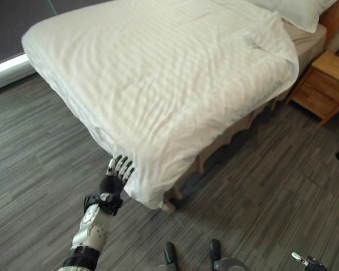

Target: Making the bed.

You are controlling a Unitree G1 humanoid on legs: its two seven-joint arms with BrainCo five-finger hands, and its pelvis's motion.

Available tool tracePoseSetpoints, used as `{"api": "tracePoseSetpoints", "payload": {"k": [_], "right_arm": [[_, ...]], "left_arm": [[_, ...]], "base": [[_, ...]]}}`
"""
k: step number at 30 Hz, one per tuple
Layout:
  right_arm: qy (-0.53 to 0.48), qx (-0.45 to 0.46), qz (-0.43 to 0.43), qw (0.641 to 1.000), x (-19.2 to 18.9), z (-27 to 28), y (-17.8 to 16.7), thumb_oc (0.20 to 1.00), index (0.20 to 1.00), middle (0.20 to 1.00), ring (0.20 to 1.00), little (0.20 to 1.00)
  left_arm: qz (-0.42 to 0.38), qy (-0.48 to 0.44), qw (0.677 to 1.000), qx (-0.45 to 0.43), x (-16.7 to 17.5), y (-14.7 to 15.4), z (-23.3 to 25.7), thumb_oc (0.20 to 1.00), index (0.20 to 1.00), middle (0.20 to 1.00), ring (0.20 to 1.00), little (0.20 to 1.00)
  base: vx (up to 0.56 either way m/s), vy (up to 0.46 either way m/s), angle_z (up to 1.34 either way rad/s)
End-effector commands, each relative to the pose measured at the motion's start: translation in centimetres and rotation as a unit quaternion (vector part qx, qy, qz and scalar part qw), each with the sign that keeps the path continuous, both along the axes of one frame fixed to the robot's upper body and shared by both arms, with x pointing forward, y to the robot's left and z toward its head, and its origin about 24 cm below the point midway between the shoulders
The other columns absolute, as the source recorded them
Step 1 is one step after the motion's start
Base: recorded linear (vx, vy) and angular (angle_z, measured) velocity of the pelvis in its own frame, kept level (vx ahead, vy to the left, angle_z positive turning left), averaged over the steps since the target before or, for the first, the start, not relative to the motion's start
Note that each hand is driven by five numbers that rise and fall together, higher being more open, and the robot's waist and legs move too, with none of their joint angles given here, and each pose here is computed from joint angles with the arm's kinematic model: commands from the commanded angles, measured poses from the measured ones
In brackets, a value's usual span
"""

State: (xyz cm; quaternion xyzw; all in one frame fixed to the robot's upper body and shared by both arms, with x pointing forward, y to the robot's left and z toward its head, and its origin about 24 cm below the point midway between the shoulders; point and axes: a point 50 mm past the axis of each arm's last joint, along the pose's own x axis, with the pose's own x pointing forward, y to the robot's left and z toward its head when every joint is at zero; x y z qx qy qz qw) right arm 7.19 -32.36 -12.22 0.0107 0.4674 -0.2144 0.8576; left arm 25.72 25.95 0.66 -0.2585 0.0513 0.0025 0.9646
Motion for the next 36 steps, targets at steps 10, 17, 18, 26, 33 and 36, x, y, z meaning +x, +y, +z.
{"api": "tracePoseSetpoints", "payload": {"k": [10,17,18,26,33,36], "right_arm": [[-0.078,-0.032,0.056,0.995,5.7,1.9,0.3,1.000,1.000,1.000,1.000,1.000],[-0.090,-0.039,0.066,0.993,7.2,2.5,0.2,1.000,1.000,1.000,1.000,1.000],[-0.095,-0.039,0.066,0.993,7.5,2.6,0.2,1.000,1.000,1.000,1.000,1.000],[-0.134,-0.026,0.080,0.987,9.3,3.3,1.2,1.000,1.000,1.000,1.000,1.000],[-0.123,-0.017,0.094,0.988,8.7,3.0,1.3,1.000,1.000,1.000,1.000,1.000],[-0.119,-0.021,0.099,0.988,8.9,3.1,1.1,1.000,1.000,1.000,1.000,1.000]], "left_arm": [[0.056,-0.002,0.997,0.049,2.3,0.6,0.3,0.200,0.200,0.200,0.200,0.200],[0.056,0.045,0.993,0.094,2.6,2.2,-0.3,0.200,0.200,0.200,0.200,0.200],[0.057,0.045,0.992,0.105,2.8,2.6,0.0,0.200,0.200,0.200,0.200,0.200],[0.064,-0.062,0.990,0.106,6.2,3.8,6.5,0.200,0.200,0.200,0.200,0.200],[0.005,-0.143,0.979,0.142,7.6,3.0,11.4,0.200,0.200,0.200,0.200,0.200],[-0.013,-0.164,0.974,0.158,8.0,2.5,12.8,0.200,0.200,0.200,0.200,0.200]], "base": [[-0.04,0.015,-0.04],[-0.05,-0.004,-0.07],[-0.06,-0.005,-0.12],[-0.02,-0.008,-0.04],[0.00,0.000,-0.01],[0.00,-0.005,0.03]]}}
